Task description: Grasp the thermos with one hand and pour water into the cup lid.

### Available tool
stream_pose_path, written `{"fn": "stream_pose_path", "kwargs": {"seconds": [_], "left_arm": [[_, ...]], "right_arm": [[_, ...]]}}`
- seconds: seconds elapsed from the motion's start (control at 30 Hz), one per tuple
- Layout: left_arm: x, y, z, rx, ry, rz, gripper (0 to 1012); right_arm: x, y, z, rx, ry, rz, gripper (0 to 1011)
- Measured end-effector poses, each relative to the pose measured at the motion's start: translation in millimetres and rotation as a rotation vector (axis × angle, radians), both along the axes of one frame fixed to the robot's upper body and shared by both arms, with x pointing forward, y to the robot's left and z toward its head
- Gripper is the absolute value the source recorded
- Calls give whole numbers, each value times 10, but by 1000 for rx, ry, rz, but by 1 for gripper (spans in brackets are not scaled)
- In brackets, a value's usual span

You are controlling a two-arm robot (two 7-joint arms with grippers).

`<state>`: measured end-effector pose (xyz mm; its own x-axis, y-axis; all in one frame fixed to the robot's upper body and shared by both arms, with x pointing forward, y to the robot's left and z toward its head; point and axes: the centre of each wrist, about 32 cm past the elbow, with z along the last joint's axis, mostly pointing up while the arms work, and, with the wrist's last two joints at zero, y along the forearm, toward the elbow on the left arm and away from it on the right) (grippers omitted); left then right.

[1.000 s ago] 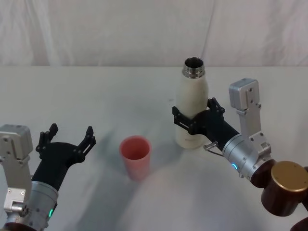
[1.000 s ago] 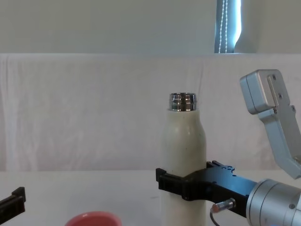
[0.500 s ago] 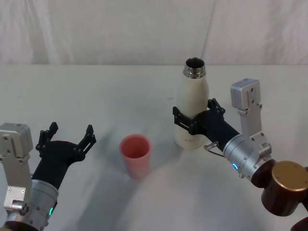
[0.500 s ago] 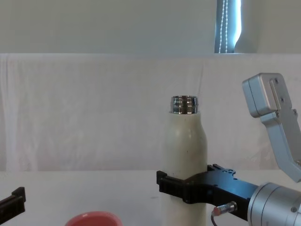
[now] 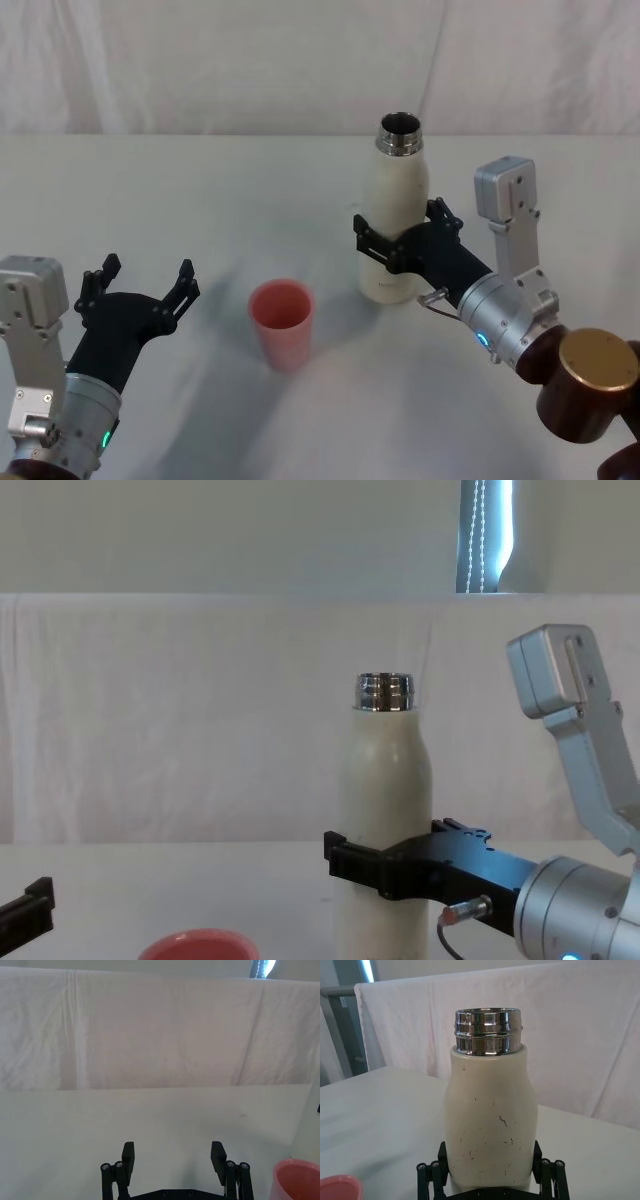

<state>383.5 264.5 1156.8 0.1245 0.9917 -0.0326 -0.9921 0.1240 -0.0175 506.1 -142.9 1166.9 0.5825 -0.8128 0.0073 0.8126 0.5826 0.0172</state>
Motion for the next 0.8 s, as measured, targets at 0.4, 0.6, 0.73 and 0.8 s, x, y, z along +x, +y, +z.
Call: {"fn": "stream_pose_path", "kwargs": {"seconds": [0.4,0.6,0.73,0.8], "left_arm": [[0,0,0,0,0,0,1001],[0,0,0,0,0,0,1001],[0,0,0,0,0,0,1001],[0,0,0,0,0,0,1001]], "right_arm": [[30,36,-5,-3,3,2,959],[35,45,-13,-4,6,2,959],[42,54,-30,-6,11,2,959],[43,55,-33,-7,12,2,959]]}}
